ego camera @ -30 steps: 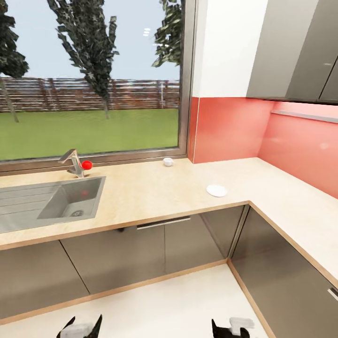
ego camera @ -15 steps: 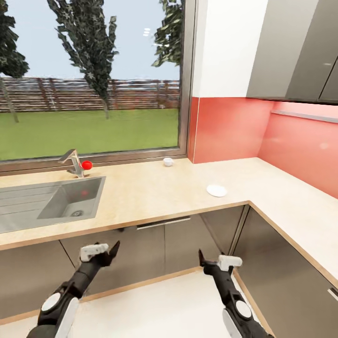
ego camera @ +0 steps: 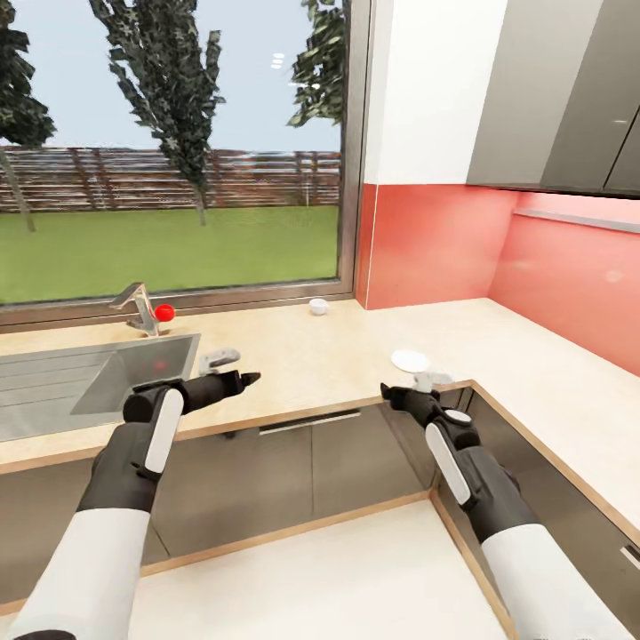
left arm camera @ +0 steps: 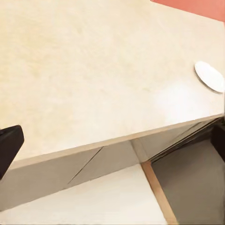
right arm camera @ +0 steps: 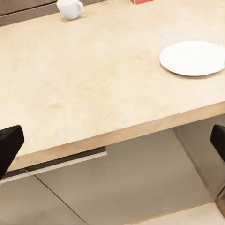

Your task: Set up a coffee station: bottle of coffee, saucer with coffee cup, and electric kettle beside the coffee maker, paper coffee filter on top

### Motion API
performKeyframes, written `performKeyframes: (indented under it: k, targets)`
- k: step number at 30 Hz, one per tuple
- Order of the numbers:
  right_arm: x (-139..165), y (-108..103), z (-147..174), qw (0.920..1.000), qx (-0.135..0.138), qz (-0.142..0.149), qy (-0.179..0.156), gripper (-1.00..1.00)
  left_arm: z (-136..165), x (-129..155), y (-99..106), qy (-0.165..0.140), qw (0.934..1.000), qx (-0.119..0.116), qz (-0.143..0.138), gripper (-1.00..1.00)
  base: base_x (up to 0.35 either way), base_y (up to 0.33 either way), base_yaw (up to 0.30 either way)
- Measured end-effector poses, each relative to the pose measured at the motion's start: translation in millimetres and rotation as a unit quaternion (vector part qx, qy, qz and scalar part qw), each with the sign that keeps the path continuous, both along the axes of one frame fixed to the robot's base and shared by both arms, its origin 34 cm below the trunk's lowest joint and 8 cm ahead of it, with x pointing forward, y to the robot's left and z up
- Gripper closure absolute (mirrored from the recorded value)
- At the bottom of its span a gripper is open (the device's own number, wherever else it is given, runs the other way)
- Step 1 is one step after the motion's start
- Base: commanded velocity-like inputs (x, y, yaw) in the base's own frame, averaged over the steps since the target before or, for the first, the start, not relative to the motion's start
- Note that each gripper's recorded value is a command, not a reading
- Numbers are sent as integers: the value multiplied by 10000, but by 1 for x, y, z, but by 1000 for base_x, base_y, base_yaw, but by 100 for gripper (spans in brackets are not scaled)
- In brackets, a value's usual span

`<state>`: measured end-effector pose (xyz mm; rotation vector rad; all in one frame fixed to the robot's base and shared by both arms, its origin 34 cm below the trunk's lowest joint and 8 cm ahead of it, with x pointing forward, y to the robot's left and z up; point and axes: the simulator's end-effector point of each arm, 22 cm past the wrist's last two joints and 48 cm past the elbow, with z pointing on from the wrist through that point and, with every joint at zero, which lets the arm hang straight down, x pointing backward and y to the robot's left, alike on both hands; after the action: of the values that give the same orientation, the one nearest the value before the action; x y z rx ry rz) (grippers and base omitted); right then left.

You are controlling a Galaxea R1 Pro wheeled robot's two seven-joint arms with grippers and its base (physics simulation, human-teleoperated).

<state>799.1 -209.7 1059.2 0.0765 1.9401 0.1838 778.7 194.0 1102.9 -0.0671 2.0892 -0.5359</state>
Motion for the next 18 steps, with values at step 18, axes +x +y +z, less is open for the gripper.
performKeyframes:
  k: [18]
  targets:
    - [1, 8, 19, 9999, -4, 89, -141, -100, 24, -6, 5, -228, 9997, 16, 2, -100, 200, -53, 0]
